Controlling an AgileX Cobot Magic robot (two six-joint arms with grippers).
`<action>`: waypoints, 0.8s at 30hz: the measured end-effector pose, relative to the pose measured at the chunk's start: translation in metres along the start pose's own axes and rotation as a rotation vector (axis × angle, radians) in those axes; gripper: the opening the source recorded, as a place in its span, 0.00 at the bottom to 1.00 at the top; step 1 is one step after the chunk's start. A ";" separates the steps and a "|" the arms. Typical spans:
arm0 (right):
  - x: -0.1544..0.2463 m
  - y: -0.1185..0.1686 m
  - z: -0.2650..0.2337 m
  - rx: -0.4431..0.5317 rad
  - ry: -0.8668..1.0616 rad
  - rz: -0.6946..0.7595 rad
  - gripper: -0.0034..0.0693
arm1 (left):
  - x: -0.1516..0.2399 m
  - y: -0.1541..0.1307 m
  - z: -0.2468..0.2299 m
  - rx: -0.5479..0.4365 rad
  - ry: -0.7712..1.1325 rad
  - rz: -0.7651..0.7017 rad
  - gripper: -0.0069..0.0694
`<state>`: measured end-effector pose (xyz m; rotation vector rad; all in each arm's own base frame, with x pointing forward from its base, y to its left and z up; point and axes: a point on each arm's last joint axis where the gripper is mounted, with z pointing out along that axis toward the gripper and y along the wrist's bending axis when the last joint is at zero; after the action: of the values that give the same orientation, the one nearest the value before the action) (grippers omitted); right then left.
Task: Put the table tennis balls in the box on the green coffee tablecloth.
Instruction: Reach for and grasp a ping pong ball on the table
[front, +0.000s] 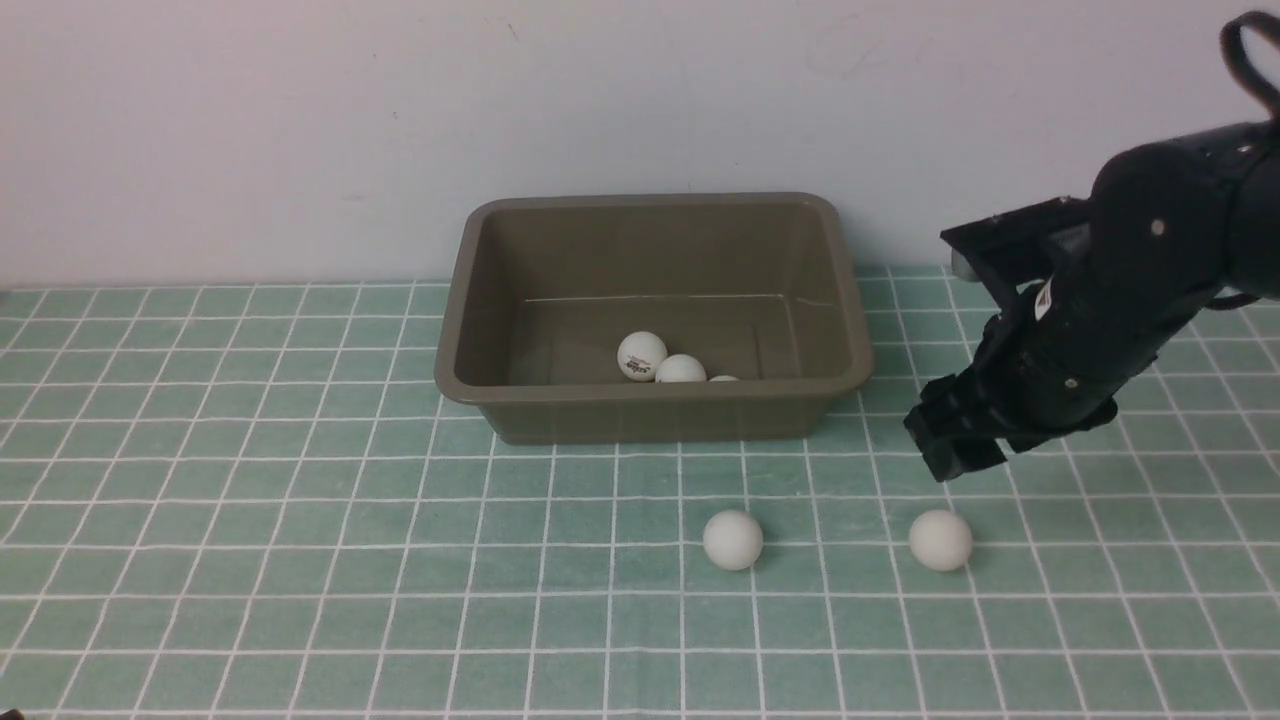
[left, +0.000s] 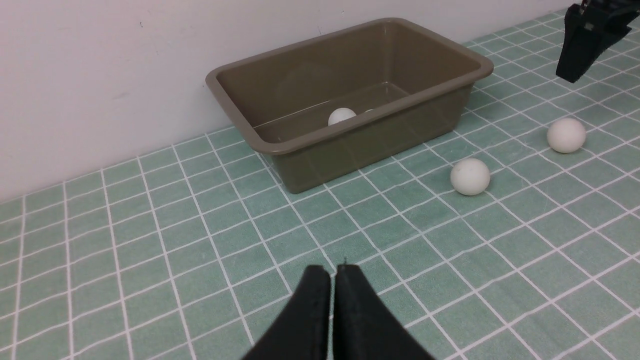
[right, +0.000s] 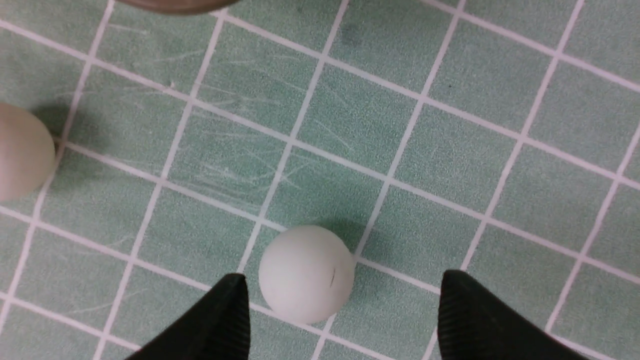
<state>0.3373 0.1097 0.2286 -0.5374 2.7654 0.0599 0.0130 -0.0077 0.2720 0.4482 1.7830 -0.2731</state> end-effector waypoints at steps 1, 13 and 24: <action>0.001 0.000 0.002 0.000 -0.006 0.000 0.68 | 0.000 0.000 0.000 0.000 0.000 0.000 0.08; -0.003 0.000 0.018 -0.002 -0.036 0.005 0.68 | 0.000 0.000 0.000 0.000 0.000 0.000 0.08; 0.003 0.003 0.062 -0.041 0.080 0.012 0.68 | 0.000 0.000 0.000 0.000 0.000 0.000 0.08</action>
<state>0.3519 0.1179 0.1691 -0.5456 2.8509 0.1007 0.0130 -0.0077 0.2720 0.4482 1.7830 -0.2731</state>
